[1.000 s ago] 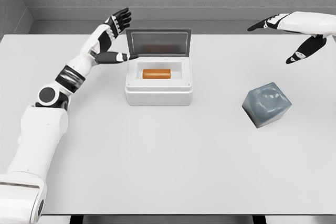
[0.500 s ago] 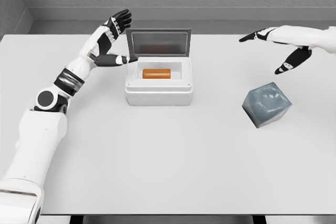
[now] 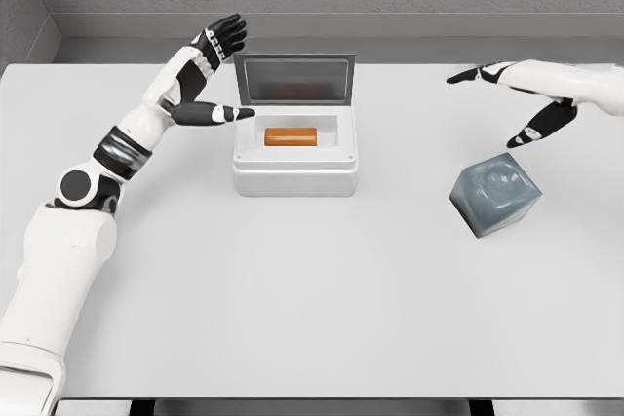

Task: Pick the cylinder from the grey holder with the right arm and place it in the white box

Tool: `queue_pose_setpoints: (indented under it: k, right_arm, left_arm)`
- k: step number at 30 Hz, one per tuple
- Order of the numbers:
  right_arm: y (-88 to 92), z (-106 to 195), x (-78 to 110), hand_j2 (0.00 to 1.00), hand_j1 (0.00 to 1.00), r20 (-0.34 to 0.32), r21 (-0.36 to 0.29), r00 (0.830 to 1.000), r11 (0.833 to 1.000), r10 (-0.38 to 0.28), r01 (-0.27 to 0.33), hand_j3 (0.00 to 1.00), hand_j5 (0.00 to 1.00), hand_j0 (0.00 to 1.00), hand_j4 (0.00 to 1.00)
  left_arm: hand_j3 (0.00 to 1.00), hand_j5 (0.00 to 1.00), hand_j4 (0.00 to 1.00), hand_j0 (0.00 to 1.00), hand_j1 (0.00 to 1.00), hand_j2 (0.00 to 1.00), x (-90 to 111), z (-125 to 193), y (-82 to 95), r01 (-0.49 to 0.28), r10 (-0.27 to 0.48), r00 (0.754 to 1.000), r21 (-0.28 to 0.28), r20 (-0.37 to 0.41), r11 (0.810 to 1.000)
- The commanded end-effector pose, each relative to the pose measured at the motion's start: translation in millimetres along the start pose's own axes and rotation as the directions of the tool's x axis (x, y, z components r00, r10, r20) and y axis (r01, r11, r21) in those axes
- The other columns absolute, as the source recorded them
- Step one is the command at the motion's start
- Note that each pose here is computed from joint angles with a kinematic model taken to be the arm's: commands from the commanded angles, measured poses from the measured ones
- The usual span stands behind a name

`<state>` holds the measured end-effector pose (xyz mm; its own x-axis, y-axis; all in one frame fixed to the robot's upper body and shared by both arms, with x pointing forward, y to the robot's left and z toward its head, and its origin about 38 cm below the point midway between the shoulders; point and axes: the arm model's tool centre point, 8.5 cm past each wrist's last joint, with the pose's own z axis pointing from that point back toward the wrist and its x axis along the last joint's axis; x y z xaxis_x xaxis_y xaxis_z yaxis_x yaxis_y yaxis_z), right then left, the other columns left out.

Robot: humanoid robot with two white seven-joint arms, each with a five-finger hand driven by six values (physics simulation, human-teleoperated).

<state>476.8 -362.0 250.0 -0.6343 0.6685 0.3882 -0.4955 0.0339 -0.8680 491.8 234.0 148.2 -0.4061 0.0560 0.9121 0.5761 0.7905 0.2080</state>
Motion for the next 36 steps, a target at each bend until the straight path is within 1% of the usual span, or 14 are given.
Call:
queue_pose_setpoints:
  k: [1, 6, 7, 11, 17, 19, 21, 22, 23, 26, 29, 30, 31, 36]
  right_arm:
    - [-10.9, 2.8, 1.4, 1.0, 1.0, 0.0, -0.036, 1.0, 0.999, 0.007, -0.007, 1.0, 1.0, 1.0, 1.0]
    - [-12.7, 1.7, 2.1, 1.0, 1.0, 0.004, -0.045, 1.0, 0.999, 0.007, -0.007, 1.0, 1.0, 1.0, 1.0]
    - [-9.0, 2.1, -0.1, 1.0, 1.0, -0.009, -0.032, 1.0, 0.999, 0.017, -0.017, 1.0, 1.0, 1.0, 1.0]
    - [-16.3, 5.3, 0.1, 1.0, 1.0, -0.023, -0.047, 0.999, 0.998, 0.045, -0.046, 1.0, 1.0, 1.0, 1.0]
    - [-13.9, 2.3, -1.4, 1.0, 1.0, -0.034, -0.032, 0.998, 0.998, 0.058, -0.059, 1.0, 1.0, 1.0, 1.0]
    - [-13.0, 2.0, -2.5, 1.0, 1.0, -0.037, -0.03, 0.998, 0.998, 0.056, -0.057, 1.0, 1.0, 1.0, 1.0]
    - [-12.8, 2.4, -3.4, 1.0, 1.0, -0.039, -0.03, 0.998, 0.998, 0.054, -0.055, 1.0, 1.0, 1.0, 1.0]
    - [-12.8, 2.4, -3.4, 1.0, 1.0, -0.039, -0.03, 0.998, 0.998, 0.054, -0.055, 1.0, 1.0, 1.0, 1.0]
    - [-13.1, 2.9, -3.8, 1.0, 1.0, -0.041, -0.032, 0.998, 0.998, 0.053, -0.055, 1.0, 1.0, 1.0, 1.0]
    - [-12.9, 3.3, -4.6, 1.0, 1.0, -0.043, -0.032, 0.998, 0.998, 0.052, -0.053, 1.0, 1.0, 1.0, 1.0]
    - [-12.9, 3.3, -4.6, 1.0, 1.0, -0.043, -0.032, 0.998, 0.998, 0.052, -0.053, 1.0, 1.0, 1.0, 1.0]
    - [-12.9, 3.3, -4.6, 1.0, 1.0, -0.043, -0.032, 0.998, 0.998, 0.052, -0.053, 1.0, 1.0, 1.0, 1.0]
    - [-12.9, 3.3, -4.6, 1.0, 1.0, -0.043, -0.032, 0.998, 0.998, 0.052, -0.053, 1.0, 1.0, 1.0, 1.0]
    - [-12.9, 3.3, -4.6, 1.0, 1.0, -0.043, -0.032, 0.998, 0.998, 0.052, -0.053, 1.0, 1.0, 1.0, 1.0]
  left_arm:
    - [1.0, 1.0, 1.0, 1.0, 1.0, 1.0, 3.1, -1.6, -1.3, 0.0, 0.0, 1.0, -0.011, 0.009, 1.0]
    - [1.0, 1.0, 1.0, 1.0, 1.0, 1.0, 3.9, -1.4, -2.8, -0.001, 0.001, 1.0, -0.026, 0.008, 1.0]
    - [1.0, 1.0, 1.0, 1.0, 1.0, 1.0, 4.2, -1.7, -3.2, -0.001, 0.002, 1.0, -0.027, 0.009, 1.0]
    - [1.0, 1.0, 1.0, 1.0, 1.0, 1.0, 10.4, -0.5, -0.9, 0.015, -0.014, 1.0, -0.04, 0.018, 0.999]
    - [1.0, 1.0, 1.0, 1.0, 1.0, 1.0, 13.7, 4.2, 1.0, 0.021, -0.02, 1.0, -0.042, 0.023, 0.999]
    - [1.0, 1.0, 1.0, 1.0, 1.0, 1.0, 14.0, 13.8, 13.3, 0.045, -0.045, 0.999, -0.035, -0.003, 0.998]
    - [1.0, 1.0, 1.0, 1.0, 1.0, 1.0, 11.5, 51.5, 57.6, 0.12, -0.121, 0.982, -0.02, -0.145, 0.993]
    - [1.0, 1.0, 1.0, 1.0, 1.0, 1.0, 9.7, 64.7, 68.9, 0.142, -0.152, 0.961, -0.058, -0.23, 0.988]
    - [1.0, 1.0, 1.0, 1.0, 1.0, 1.0, 13.1, 73.4, 78.2, 0.165, -0.176, 0.951, -0.066, -0.254, 0.984]
    - [1.0, 1.0, 1.0, 1.0, 1.0, 1.0, 19.9, 76.3, 81.9, 0.177, -0.188, 0.952, -0.067, -0.241, 0.982]
    - [1.0, 1.0, 1.0, 1.0, 1.0, 1.0, 39.8, 79.1, 78.7, 0.206, -0.224, 0.954, -0.106, -0.2, 0.973]
    - [1.0, 1.0, 1.0, 1.0, 1.0, 1.0, 44.0, 80.1, 81.8, 0.176, -0.187, 0.966, -0.078, -0.179, 0.981]
    - [1.0, 1.0, 1.0, 1.0, 1.0, 1.0, 49.9, 98.1, 95.6, 0.189, -0.199, 0.957, -0.068, -0.21, 0.98]
    - [1.0, 1.0, 1.0, 1.0, 1.0, 1.0, 54.4, 111.4, 97.5, 0.185, -0.205, 0.949, -0.101, -0.24, 0.978]
